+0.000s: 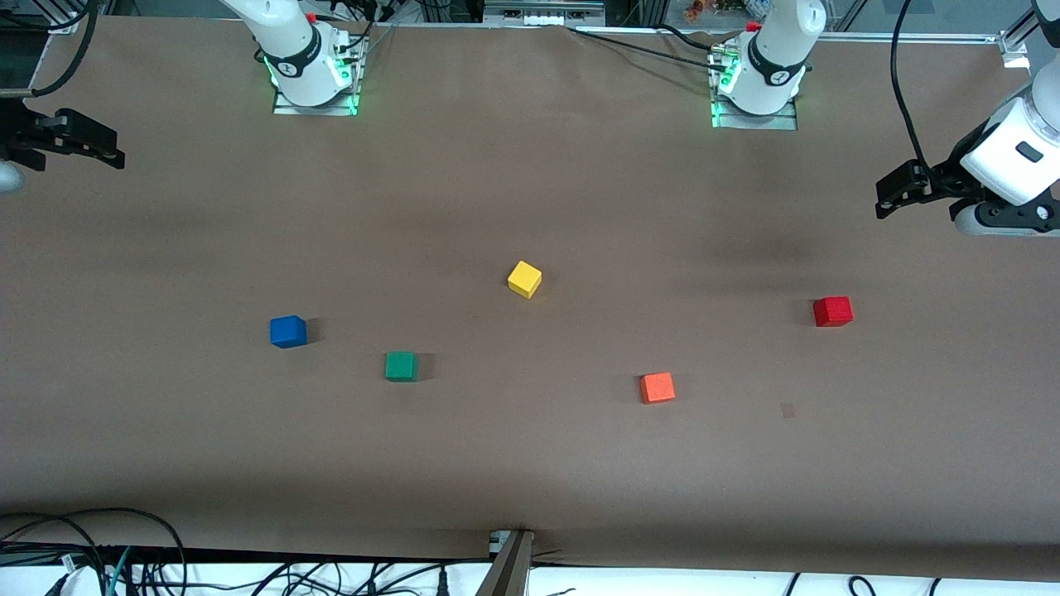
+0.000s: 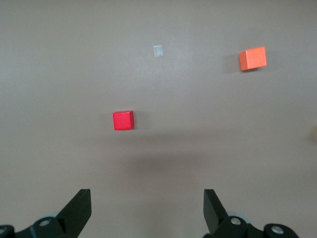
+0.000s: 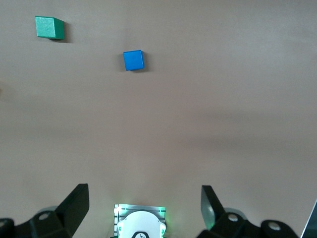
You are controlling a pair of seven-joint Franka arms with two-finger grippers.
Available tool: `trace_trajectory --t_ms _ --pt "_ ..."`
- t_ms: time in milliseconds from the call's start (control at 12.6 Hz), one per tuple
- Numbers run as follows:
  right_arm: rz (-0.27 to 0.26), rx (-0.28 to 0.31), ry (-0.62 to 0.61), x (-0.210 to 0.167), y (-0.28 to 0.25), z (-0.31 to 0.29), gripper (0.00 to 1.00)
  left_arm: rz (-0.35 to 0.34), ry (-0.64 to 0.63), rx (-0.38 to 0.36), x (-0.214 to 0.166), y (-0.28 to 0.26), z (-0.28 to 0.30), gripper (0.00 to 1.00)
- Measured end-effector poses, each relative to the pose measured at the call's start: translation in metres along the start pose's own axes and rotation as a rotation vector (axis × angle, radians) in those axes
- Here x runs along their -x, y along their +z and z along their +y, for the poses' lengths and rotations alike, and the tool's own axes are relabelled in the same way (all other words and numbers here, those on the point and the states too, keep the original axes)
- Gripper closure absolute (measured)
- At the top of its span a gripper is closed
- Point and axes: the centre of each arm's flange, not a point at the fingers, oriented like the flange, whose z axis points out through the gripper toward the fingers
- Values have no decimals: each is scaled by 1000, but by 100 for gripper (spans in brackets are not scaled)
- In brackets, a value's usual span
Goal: Pass red block to right arm, stack on blue
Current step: 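Move the left gripper toward the red cube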
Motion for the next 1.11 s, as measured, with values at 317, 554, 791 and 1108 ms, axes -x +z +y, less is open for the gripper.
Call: trace_trajectory --t_ms 317,554,791,1108 --pt "0 0 0 0 0 0 0 -3 0 0 0 0 0 0" --pt "0 0 0 0 0 0 0 -3 0 0 0 0 0 0" --pt "0 0 0 0 0 0 0 -3 0 0 0 0 0 0" --pt "0 0 1 0 0 0 0 -14 1 0 -3 6 0 0"
